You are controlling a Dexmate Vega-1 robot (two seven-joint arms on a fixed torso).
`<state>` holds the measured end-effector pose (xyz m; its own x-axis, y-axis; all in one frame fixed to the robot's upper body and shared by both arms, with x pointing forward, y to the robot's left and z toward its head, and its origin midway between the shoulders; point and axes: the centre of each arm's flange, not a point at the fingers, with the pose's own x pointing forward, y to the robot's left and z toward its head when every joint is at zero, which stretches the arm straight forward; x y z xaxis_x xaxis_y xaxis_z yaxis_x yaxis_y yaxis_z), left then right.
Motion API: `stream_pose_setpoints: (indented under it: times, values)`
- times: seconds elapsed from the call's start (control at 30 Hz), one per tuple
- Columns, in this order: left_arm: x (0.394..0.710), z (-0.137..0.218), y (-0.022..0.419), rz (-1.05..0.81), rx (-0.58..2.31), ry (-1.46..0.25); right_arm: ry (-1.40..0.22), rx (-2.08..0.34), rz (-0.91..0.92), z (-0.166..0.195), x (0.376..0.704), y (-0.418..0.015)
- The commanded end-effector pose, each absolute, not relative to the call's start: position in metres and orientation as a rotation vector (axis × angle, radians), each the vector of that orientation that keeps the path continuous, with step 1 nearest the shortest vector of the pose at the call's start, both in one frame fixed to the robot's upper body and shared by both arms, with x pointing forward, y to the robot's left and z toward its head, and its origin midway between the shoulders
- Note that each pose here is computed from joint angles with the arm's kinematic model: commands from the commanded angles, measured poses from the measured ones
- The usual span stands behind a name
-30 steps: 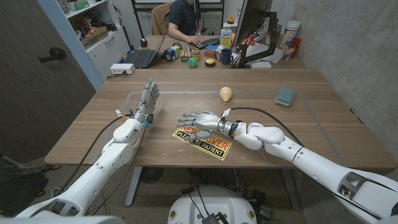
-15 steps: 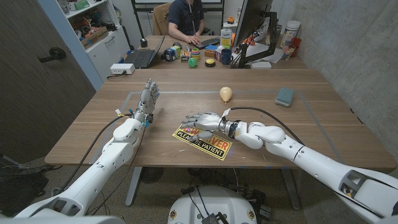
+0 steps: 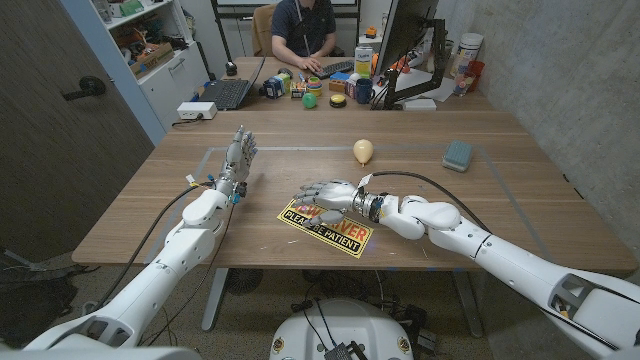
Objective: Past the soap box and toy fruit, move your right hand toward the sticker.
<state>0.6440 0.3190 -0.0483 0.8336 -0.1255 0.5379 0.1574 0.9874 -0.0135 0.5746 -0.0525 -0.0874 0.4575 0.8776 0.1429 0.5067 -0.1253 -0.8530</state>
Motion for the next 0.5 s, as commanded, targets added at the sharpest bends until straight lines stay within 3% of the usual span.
stream_pose_setpoints:
  times: [0.03, 0.5]
  values:
    - [0.6423, -0.0488, 0.3182, -0.146, -0.055, -0.564, -1.171, -1.774, 0.521, -0.0869, 0.5735, -0.0537]
    - [0.6421, -0.0500, 0.3163, -0.149, -0.057, -0.566, -1.182, -1.772, 0.525, -0.0865, 0.5718, -0.0521]
